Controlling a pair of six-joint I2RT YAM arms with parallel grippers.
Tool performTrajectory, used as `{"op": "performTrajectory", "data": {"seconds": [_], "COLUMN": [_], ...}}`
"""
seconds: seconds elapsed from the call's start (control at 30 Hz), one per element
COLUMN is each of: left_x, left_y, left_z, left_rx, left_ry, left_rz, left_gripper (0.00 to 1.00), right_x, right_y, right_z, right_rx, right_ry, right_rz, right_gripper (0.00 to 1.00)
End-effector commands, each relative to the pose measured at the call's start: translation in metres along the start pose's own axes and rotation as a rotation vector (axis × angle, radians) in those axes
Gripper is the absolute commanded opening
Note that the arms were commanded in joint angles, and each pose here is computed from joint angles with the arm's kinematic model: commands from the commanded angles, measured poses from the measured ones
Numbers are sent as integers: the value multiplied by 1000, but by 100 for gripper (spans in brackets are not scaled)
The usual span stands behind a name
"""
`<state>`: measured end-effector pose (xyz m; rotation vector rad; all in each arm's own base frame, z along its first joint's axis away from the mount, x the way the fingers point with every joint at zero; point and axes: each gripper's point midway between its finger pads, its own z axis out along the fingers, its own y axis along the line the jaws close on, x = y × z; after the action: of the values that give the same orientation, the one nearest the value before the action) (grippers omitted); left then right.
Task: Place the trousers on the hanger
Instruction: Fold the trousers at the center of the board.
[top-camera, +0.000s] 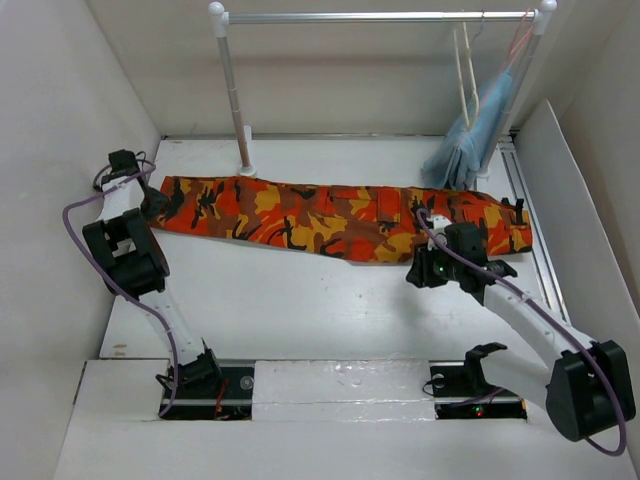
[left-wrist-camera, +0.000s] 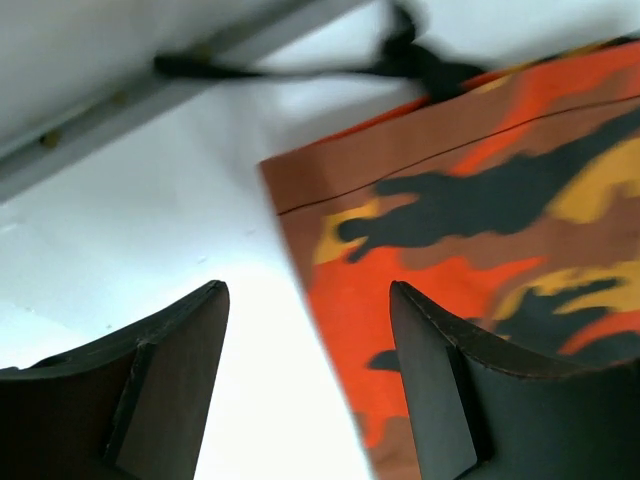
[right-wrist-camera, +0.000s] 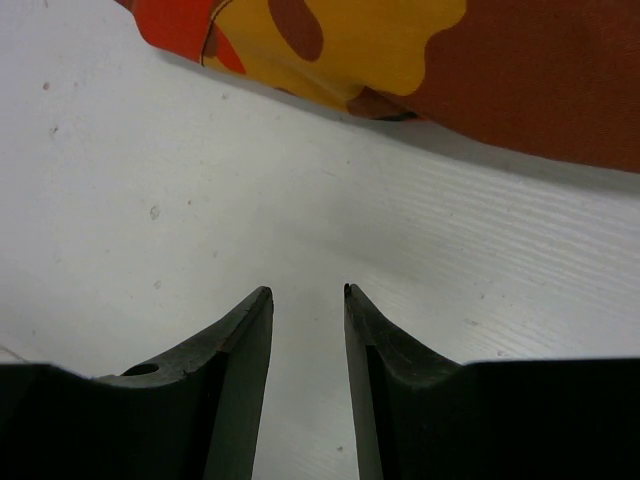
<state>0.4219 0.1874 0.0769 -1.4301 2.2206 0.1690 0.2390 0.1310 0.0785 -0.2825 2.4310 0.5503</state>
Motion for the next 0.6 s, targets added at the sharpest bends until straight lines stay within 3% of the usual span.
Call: {"op": "performTrajectory", "data": {"seconds": [0.0, 0.1, 0.13, 0.2, 0.23, 0.33, 0.47, 0.57], "left_x": [-2, 20, 29, 35, 36, 41, 47, 46], "left_y": [-1, -8, -14, -13, -14, -19, -22, -24], "left_z": [-8, 9, 16, 24, 27, 38, 52, 56], "left_rx": [69, 91, 89, 79, 79, 91, 95, 96], "left_ry": [-2, 63, 75, 92, 97, 118, 131, 130], "left_rz": [-15, -2, 9, 11, 0, -23, -41, -39], "left_gripper": [62, 62, 62, 62, 62, 63, 58, 42], "right_x": [-25, -29, -34, -38, -41, -41, -40, -42], "right_y": [0, -6, -17, -18, -26, -44, -99, -132], "right_z": [-15, -21, -27, -30, -34, -43, -60, -62], "right_rx": [16, 27, 43, 33, 56, 128, 277, 327], "right_ry": [-84, -115, -135, -142, -153, -164, -248, -311], "right_rz": [-20, 15, 54, 68, 96, 186, 416, 560], "right_gripper": [41, 47, 60, 65, 75, 90, 99, 100]}}
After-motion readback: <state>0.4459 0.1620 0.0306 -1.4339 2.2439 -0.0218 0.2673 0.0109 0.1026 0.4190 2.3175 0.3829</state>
